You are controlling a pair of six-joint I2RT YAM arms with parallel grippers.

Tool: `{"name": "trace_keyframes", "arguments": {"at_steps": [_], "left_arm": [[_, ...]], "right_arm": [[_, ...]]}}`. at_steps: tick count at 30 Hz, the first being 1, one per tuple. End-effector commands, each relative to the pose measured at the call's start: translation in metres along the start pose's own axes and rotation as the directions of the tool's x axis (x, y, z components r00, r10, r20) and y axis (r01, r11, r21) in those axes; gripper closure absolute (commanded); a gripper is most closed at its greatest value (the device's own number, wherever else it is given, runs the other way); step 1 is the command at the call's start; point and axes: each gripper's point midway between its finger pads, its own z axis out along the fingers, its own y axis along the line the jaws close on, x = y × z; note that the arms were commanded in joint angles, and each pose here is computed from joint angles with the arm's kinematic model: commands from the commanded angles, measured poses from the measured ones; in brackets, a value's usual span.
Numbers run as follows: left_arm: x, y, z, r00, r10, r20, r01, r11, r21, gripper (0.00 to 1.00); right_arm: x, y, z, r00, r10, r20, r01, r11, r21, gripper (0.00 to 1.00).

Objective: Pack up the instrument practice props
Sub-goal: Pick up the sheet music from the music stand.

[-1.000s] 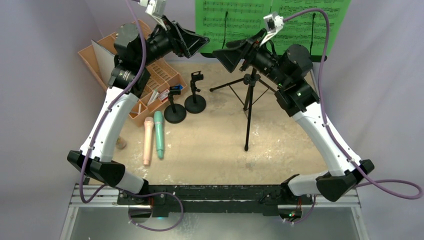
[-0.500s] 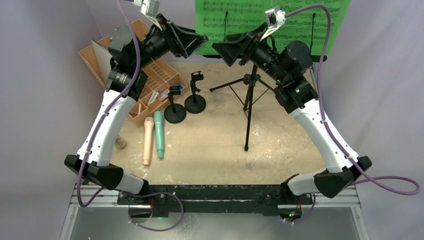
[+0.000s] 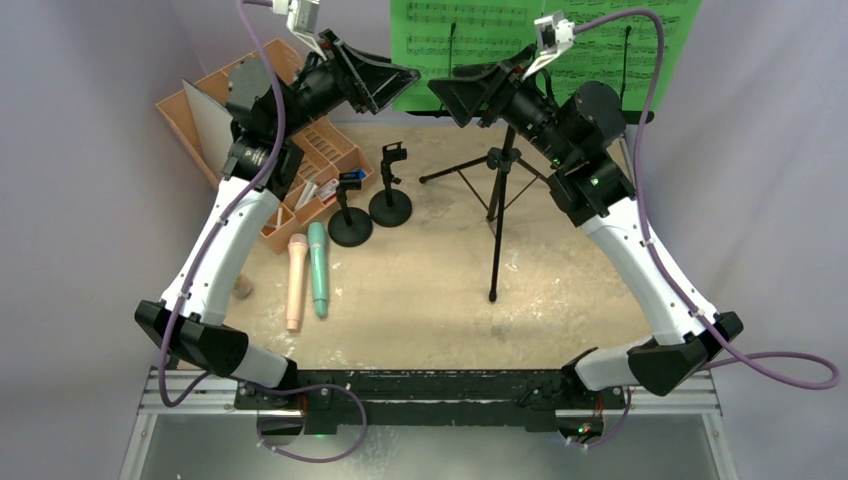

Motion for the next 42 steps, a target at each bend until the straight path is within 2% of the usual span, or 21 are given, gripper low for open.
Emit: {"name": "trace_keyframes", "arguments": {"at_steps": [1,8,12,24,30,37,42], "left_arm": [[-0.006,-0.007,0.002,0.999,-0.020,0.025,0.019,0.999,0.051,0.42],[0.001,0.003,0.006,0.999,-0.032,0.016,0.031,0.999,0.030,0.46],[0.002,0.006,0.008,0.999,-0.031,0.016,0.031,0.999,0.023,0.52],[0.004,0.008,0.010,1.000,-0.028,0.014,0.028,1.000,0.005,0.84],[0.004,0.011,0.009,1.000,-0.026,0.016,0.026,1.000,-0.011,0.91],[0.000,0.013,0.005,1.000,-0.003,0.031,0.004,0.999,-0.050,1.00],[-0.003,0.013,-0.001,0.999,0.019,0.039,-0.016,0.996,-0.084,1.00]], "right_arm": [[-0.035,0.011,0.001,0.995,-0.031,0.099,0.032,0.999,-0.011,0.32],[-0.035,0.003,0.006,0.995,-0.024,0.096,0.023,1.000,0.009,0.40],[-0.035,-0.001,0.009,0.996,-0.017,0.090,0.016,1.000,0.014,0.45],[-0.042,-0.002,0.010,0.994,-0.022,0.104,0.021,1.000,0.007,0.66],[-0.042,-0.005,0.011,0.994,-0.017,0.105,0.016,1.000,0.009,0.79],[-0.044,-0.006,0.009,0.994,-0.020,0.111,0.019,1.000,0.012,0.99],[-0.047,-0.007,0.005,0.992,-0.021,0.123,0.019,1.000,0.018,1.00]]}}
